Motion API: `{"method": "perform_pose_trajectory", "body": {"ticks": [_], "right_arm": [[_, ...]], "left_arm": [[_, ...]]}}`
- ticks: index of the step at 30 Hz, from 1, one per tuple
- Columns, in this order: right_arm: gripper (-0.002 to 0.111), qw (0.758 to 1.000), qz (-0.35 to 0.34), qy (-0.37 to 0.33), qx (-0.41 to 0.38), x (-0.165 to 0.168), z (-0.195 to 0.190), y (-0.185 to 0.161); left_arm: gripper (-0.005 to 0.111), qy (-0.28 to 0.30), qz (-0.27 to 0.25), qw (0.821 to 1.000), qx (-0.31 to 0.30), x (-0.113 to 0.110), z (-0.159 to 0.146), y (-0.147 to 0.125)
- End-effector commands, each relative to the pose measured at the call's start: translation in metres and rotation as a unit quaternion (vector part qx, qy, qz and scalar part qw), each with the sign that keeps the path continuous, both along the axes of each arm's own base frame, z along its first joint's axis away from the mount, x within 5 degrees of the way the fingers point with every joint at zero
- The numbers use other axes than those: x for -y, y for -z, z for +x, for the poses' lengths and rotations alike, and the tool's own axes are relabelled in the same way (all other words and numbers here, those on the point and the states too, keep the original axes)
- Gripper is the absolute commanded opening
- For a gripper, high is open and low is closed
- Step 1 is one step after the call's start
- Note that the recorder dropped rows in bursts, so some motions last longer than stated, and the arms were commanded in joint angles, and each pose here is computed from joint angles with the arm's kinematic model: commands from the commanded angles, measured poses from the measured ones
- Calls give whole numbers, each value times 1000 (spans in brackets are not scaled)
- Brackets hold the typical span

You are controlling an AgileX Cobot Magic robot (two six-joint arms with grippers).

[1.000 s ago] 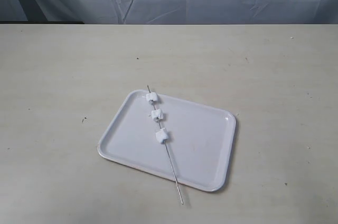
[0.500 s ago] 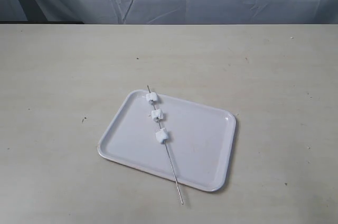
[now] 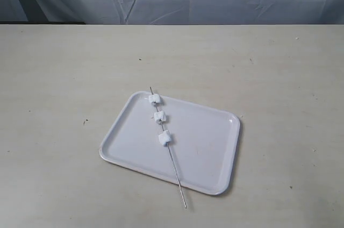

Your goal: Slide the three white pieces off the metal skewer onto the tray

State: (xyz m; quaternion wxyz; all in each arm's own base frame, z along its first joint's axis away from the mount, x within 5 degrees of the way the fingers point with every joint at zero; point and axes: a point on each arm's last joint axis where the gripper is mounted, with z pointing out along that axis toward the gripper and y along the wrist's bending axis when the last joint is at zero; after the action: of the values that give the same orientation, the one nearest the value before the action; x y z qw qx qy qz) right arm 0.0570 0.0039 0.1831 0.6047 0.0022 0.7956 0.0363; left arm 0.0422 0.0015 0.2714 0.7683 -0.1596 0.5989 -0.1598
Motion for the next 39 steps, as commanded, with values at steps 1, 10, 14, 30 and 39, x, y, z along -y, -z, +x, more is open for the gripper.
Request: {"method": "perform_pose_trajectory", "body": {"ticks": [1,10,14,30,39], "right_arm": [[-1,1000,2,3,4,0,0,0],[-1,898,430,37,80,-5,3,-22],[-1,861,501,47,81,-4,3,-24],[-1,894,438,43,90,-3,3,-24],[-1,930,355,6,96,-8,-1,-44]], "left_arm": [[48,-1,-3,1000,4,0,-1,-2],[48,15,3,1000,11,1,-1,-3],[48,8,12,1000,21,0,-2,-5],[48,55,3,996,-64,8,3,10],[48,129,63,979,-146,20,30,-6]]}}
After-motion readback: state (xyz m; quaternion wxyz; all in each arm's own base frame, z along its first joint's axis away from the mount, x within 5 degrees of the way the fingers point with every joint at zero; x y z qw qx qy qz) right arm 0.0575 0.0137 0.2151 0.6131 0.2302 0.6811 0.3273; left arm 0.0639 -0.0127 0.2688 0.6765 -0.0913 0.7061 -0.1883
